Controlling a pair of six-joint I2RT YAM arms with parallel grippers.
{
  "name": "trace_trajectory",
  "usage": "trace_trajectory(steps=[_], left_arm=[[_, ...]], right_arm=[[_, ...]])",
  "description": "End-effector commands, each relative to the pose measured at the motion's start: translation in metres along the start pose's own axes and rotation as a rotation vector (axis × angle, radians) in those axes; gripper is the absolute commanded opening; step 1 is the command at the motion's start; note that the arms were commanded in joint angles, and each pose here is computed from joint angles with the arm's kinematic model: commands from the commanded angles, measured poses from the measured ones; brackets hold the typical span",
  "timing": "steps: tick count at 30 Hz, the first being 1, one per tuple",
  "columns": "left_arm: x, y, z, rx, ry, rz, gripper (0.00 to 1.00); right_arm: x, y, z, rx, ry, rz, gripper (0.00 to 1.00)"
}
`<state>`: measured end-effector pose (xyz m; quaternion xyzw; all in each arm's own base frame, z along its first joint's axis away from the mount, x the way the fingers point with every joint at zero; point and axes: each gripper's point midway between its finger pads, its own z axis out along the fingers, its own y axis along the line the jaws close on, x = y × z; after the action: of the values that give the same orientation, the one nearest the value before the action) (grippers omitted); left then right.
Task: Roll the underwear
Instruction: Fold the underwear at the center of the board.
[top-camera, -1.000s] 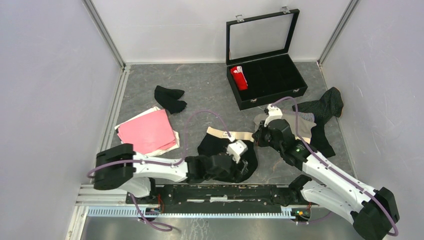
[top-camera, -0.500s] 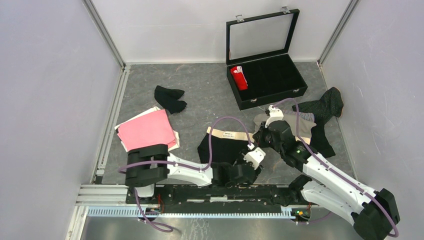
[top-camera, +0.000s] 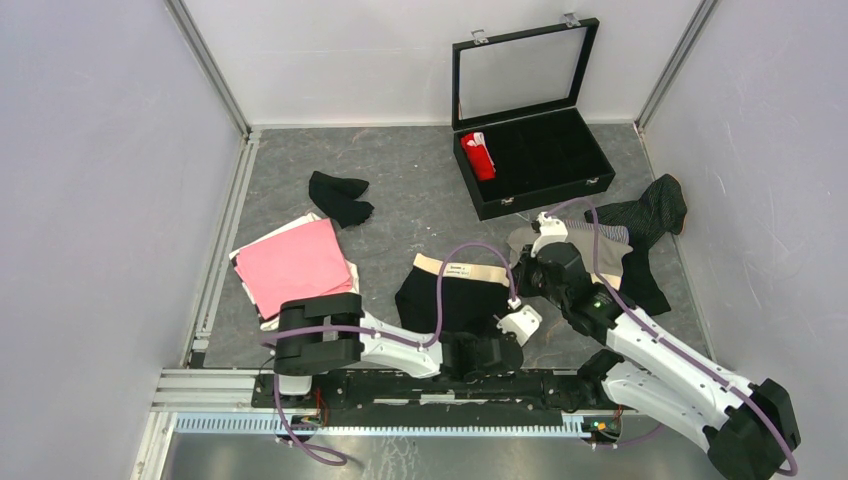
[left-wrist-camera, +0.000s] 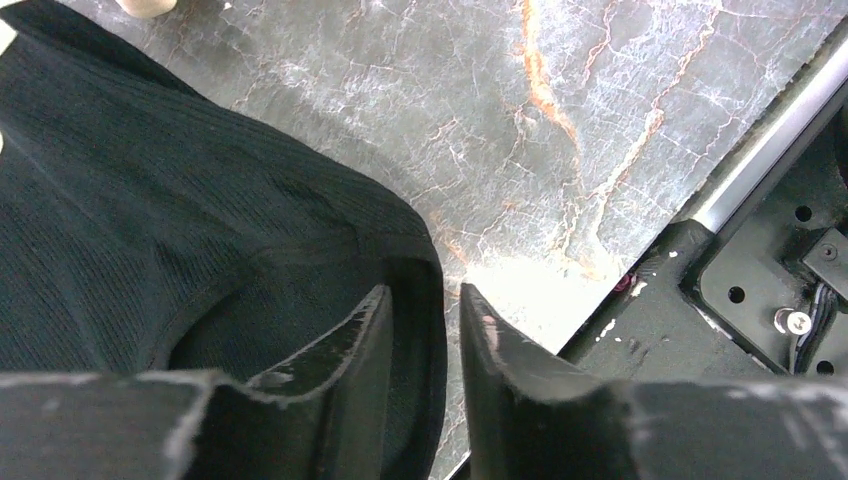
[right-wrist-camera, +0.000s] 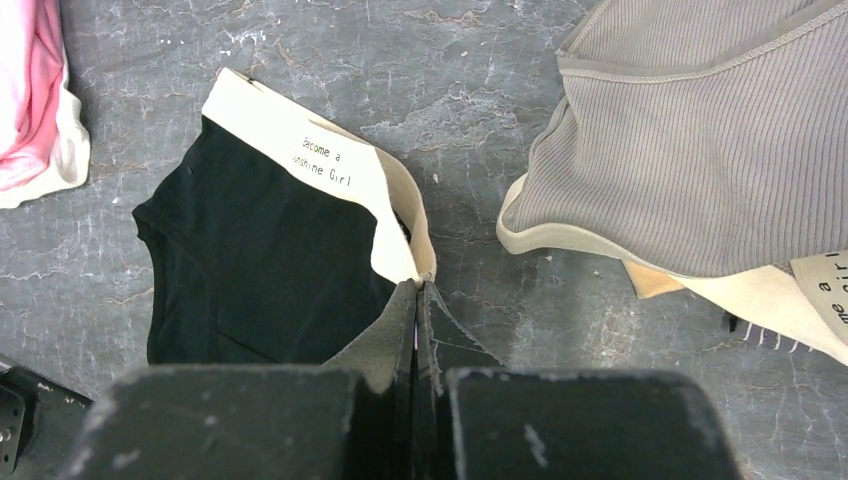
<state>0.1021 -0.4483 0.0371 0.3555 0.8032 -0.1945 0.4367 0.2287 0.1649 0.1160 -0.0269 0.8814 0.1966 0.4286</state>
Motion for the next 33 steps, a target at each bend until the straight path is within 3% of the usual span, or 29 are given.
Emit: trace_trajectory(steps=[1,4,6,20,33], left_arm=[[-0.015,-0.007,0.003,-0.018,-0.045,-0.049,0.3],[-0.015,-0.004,0.002,-0.023,-0.048,-0.052,0.09],[-0.018,-0.002,-0.002,-0.028,-0.058,-0.056,0.02],[-0.057,0.0,-0.068,0.18,-0.185,-0.145,0.02],[-0.057,0.037,-0.099,0.144,-0.252,-0.265,0.02]], right_arm=[[-0.007,-0.003,-0.002,0.018,-0.033,0.005,0.0],[-0.007,-0.008,-0.004,0.039,-0.036,-0.008,0.0],[-0.007,-0.012,-0.006,0.063,-0.025,-0.031,0.0],[-0.014,-0.022,-0.026,0.125,0.008,-0.082,0.0],[-0.024,0.021,-0.014,-0.03,0.051,-0.002,0.0]])
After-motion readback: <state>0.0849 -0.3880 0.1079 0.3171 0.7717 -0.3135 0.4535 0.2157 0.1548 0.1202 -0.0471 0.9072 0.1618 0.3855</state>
